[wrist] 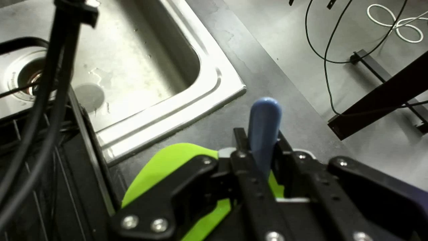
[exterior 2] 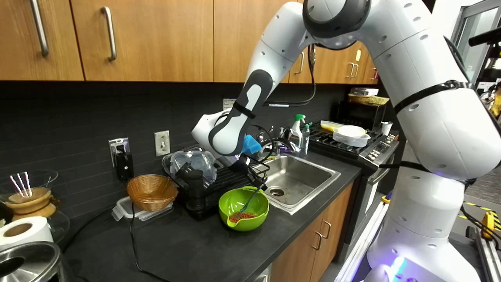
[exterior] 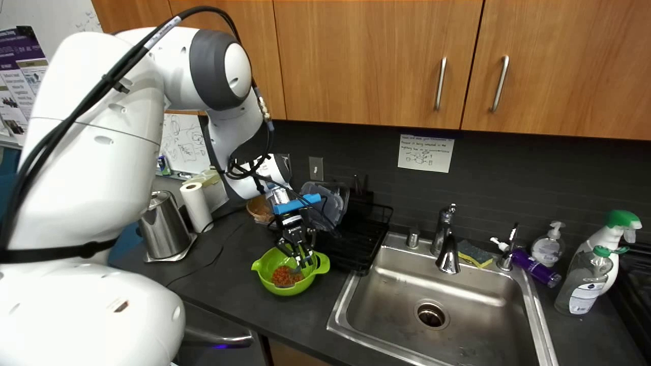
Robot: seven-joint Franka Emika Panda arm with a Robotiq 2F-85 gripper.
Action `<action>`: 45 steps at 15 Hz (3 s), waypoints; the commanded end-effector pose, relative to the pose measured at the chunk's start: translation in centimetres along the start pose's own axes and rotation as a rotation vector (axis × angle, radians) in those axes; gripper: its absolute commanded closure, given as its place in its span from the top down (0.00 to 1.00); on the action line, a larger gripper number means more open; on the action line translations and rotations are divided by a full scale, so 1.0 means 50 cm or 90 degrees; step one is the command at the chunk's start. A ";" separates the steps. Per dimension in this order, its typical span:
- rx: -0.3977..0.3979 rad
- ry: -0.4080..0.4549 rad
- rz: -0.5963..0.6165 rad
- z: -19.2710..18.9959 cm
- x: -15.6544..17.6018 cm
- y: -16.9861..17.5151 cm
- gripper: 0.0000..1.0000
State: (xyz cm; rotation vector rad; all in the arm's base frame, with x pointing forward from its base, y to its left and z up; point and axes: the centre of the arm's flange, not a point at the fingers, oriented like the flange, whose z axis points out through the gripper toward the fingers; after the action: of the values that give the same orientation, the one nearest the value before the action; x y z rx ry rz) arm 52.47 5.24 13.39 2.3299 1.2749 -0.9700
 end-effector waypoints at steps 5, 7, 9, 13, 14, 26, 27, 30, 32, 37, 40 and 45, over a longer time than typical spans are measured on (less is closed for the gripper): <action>0.038 -0.009 0.027 0.037 -0.036 0.026 0.05; 0.047 -0.016 0.026 0.046 -0.031 0.023 0.05; 0.050 -0.025 0.019 0.048 -0.017 0.011 0.05; 0.046 -0.038 0.001 0.038 0.011 -0.015 0.05; 0.043 -0.041 -0.003 0.031 0.019 -0.020 0.05; 0.040 -0.002 0.015 0.000 0.007 0.009 0.05; 0.045 -0.001 0.016 0.006 0.005 0.008 0.05; 0.058 0.001 0.020 0.026 0.000 0.008 0.05; 0.064 0.002 0.017 0.036 0.002 0.002 0.05; 0.058 -0.002 -0.001 0.042 0.024 -0.024 0.05; 0.044 0.001 -0.008 0.019 0.039 -0.032 0.05; 0.027 0.025 -0.009 -0.021 0.046 -0.030 0.05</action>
State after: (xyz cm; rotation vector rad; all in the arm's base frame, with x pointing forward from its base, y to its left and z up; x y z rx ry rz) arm 52.00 7.76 11.52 2.3647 1.3039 -1.0123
